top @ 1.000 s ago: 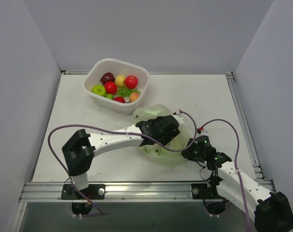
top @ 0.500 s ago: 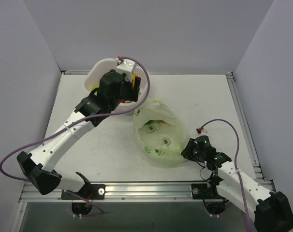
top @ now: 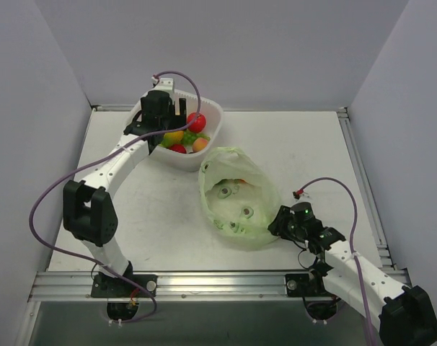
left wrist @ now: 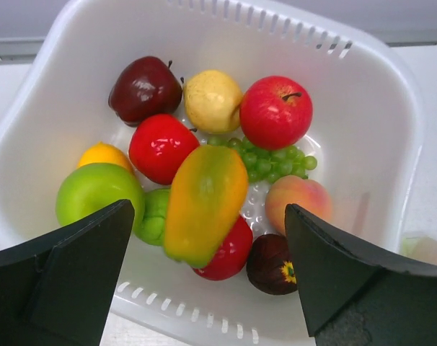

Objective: Untie the knot of the plastic bag and take out the fruit

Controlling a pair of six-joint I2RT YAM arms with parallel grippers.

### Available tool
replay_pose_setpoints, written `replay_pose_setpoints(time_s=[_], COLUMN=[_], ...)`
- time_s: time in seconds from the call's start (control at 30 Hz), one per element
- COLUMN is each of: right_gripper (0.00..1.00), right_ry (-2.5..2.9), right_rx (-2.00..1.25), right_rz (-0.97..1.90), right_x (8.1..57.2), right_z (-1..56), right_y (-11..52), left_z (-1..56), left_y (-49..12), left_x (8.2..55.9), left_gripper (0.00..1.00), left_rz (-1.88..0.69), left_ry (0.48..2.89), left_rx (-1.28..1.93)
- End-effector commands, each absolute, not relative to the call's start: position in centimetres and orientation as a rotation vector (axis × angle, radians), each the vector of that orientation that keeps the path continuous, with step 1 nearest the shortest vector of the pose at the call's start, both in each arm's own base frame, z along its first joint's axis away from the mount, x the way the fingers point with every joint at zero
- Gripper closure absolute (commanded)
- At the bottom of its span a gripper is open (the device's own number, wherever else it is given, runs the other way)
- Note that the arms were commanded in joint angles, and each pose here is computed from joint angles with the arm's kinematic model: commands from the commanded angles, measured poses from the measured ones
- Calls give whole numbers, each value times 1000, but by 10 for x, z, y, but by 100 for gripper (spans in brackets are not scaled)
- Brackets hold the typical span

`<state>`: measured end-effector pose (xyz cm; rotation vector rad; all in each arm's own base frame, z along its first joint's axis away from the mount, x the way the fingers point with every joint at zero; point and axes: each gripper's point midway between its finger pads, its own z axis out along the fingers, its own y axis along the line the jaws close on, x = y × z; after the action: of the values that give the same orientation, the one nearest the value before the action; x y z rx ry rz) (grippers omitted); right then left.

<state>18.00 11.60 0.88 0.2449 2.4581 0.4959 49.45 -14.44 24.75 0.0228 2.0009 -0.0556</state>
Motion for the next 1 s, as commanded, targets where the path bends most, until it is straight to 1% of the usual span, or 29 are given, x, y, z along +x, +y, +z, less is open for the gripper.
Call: replay_pose_setpoints(time_s=[0.0, 0.03, 0.07, 0.13, 0.17, 0.2, 0.23, 0.27, 0.33, 0.4, 0.47, 0.5, 0.57, 0.6, 0.67, 0.7, 0.77, 0.83, 0.9, 0.93, 0.97], right_gripper=[57, 52, 40, 31, 25, 23, 20, 17, 14, 11, 9, 9, 8, 7, 5, 5, 4, 3, 2, 2, 2], right_ry=[2460, 2461, 2447, 2440, 2432, 2424, 2415, 2394, 2395, 2352, 2397, 2335, 2365, 2324, 2323, 2284, 2307, 2266, 2292, 2254, 2284], right_rx=[226, 219, 203, 181, 159, 142, 129, 98, 31, -64, -134, -213, -284, -315, -415, -425, -470, -499, -562, -587, -627], right_rz=[479, 490, 501, 528, 542, 555, 564, 594, 580, 581, 551, 544, 504, 500, 437, 421, 407, 442, 463, 498, 496], right_x=[180, 179, 180, 179, 179, 180, 181, 183, 182, 189, 186, 195, 198, 205, 216, 226, 239, 254, 269, 277, 286], right_z=[9, 10, 13, 18, 27, 33, 40, 56, 71, 102, 112, 142, 152, 173, 178, 198, 199, 221, 218, 234, 223], right_y=[114, 116, 117, 121, 123, 125, 126, 131, 131, 136, 134, 138, 137, 139, 138, 140, 146, 159, 172, 182, 188], left_z=[298, 292, 296, 298, 302, 302, 315, 300, 312, 290, 290, 271, 270, 254, 250, 235, 237, 240, 242, 242, 242], left_y=[-154, -153, -154, -155, -155, -156, -153, -153, -152, -152, -151, -152, -150, -150, -147, -144, -144, -145, -149, -149, -145], left_x=[506, 504, 499, 490, 478, 471, 458, 446, 423, 401, 377, 366, 349, 341, 333, 328, 324, 321, 319, 319, 320], left_gripper=[2, 3, 3, 3, 3, 3, 3, 3, 3, 3, 3, 3, 2, 2, 3, 3, 3, 3, 3, 3, 3], left_rz=[-142, -141, -156, -181, -205, -219, -235, -234, -269, -285, -311, -326, -345, -352, -345, -335, -353, -365, -408, -404, -385], left_ry=[1868, 1880, 1878, 1879, 1874, 1875, 1850, 1888, 1870, 1922, 1920, 1956, 1940, 1968, 1944, 1965, 1970, 1958, 1943, 1940, 1938], left_rx=[5, 9, 16, 22, 33, 37, 39, 55, 74, 112, 147, 177, 205, 232, 253, 256, 256, 249, 251, 248, 238])
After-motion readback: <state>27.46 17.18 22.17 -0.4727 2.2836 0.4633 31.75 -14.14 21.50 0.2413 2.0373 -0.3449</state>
